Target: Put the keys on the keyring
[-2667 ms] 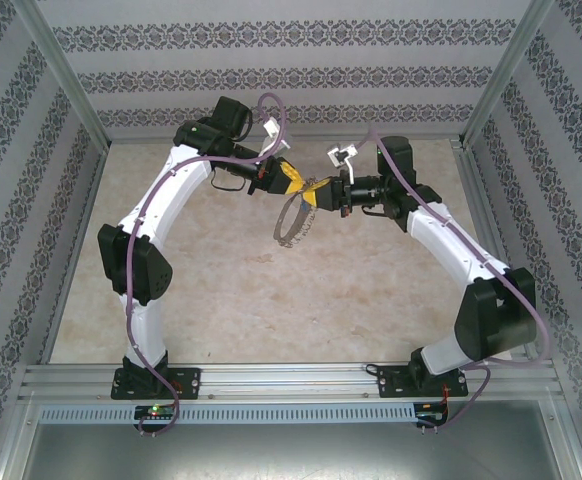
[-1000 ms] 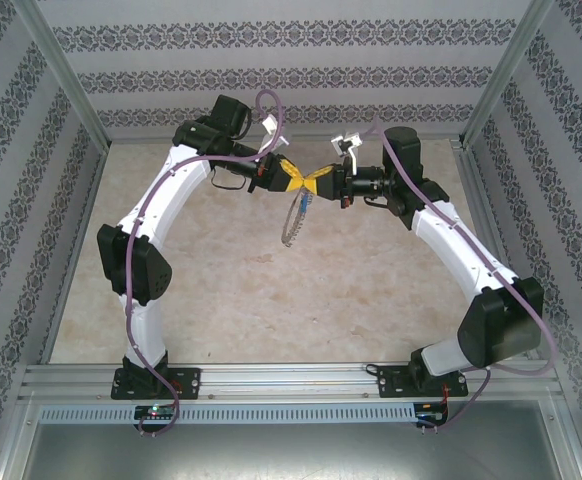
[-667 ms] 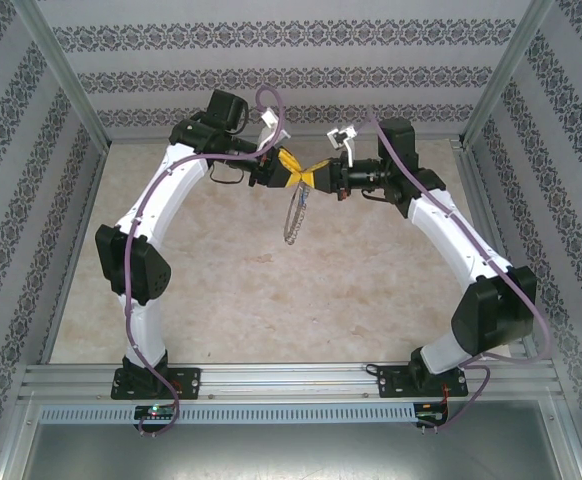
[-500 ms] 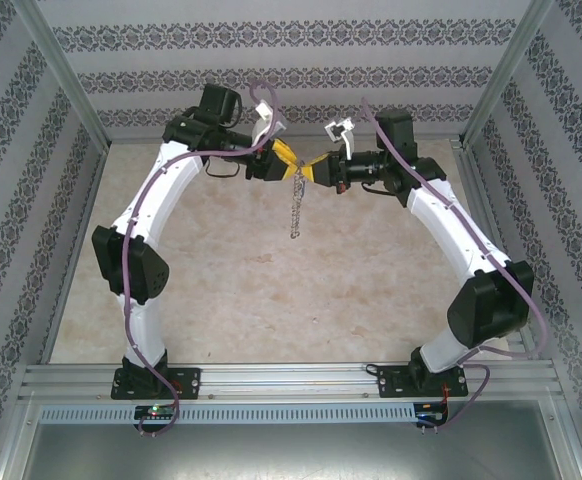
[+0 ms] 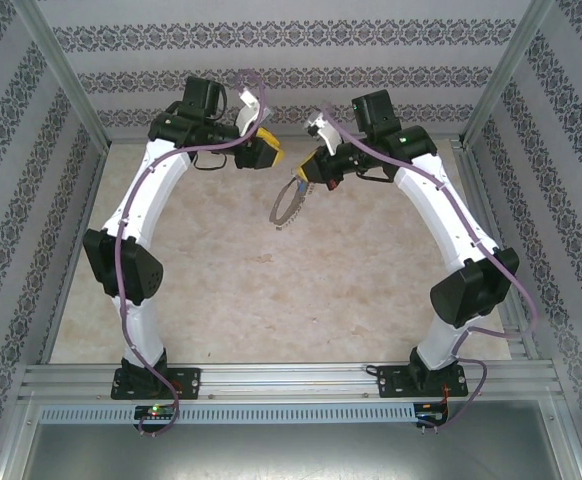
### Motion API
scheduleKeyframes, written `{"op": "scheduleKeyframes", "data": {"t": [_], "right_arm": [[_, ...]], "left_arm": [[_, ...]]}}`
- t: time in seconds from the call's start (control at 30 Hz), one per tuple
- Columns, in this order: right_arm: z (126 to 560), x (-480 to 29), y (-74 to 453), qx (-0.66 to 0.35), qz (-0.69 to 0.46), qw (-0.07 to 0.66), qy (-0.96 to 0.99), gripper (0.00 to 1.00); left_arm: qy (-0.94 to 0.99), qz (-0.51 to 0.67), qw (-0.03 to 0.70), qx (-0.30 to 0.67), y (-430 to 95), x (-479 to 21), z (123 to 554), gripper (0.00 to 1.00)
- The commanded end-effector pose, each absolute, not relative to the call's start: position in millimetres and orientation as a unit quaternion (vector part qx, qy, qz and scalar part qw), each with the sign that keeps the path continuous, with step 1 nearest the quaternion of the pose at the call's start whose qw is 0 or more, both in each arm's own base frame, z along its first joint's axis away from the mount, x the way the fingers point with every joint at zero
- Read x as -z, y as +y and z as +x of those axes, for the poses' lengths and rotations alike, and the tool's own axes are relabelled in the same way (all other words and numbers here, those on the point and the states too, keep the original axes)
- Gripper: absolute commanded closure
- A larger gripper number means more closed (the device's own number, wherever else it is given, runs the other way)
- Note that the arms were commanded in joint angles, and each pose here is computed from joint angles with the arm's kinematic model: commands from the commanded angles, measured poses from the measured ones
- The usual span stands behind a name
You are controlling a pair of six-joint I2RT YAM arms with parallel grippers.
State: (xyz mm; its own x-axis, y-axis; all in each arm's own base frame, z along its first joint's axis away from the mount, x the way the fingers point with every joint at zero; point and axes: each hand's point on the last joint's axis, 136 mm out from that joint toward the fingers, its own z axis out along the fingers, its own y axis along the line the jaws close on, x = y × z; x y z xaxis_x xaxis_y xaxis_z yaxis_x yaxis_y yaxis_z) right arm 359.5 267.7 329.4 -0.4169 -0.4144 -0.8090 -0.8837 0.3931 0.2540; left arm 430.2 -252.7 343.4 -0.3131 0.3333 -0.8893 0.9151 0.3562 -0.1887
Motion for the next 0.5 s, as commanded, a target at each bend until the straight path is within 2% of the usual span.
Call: {"op": "scheduleKeyframes", "data": {"t": [0.0,0.13,0.2,0.23,0.27,0.33,0.37,0.47], "right_arm": [[352,-333,261,-0.325,-0.449,0.334,0.762,1.00],[348,-335,262,-0.328,-0.452,0.335,0.759,1.00],[347,-336,263,-0.329,-0.455,0.337,0.756,1.00],[346,-338,264,-0.330,-0.455,0.339,0.754,1.00],[346,-340,264,-0.332,-0.456,0.341,0.752,1.00],[345,-343,265,-0.335,-0.458,0.344,0.748,1.00],[345,-345,265,-0.334,-0.459,0.347,0.747,1.00],[345,-348,265,-0.333,-0.461,0.350,0.744,1.00]], "left_arm": [[0.740,0.394,0.444,0.315,-237,-367,442,0.57],[0.771,0.354,0.462,0.259,-221,-363,460,0.56],[0.779,0.333,0.478,0.230,-212,-365,469,0.45],[0.783,0.321,0.487,0.214,-206,-367,475,0.37],[0.784,0.315,0.494,0.204,-204,-369,477,0.35],[0.784,0.301,0.509,0.186,-197,-375,482,0.06],[0.783,0.294,0.518,0.178,-194,-379,484,0.00],[0.784,0.244,0.552,0.146,-179,-392,494,0.00]]}}
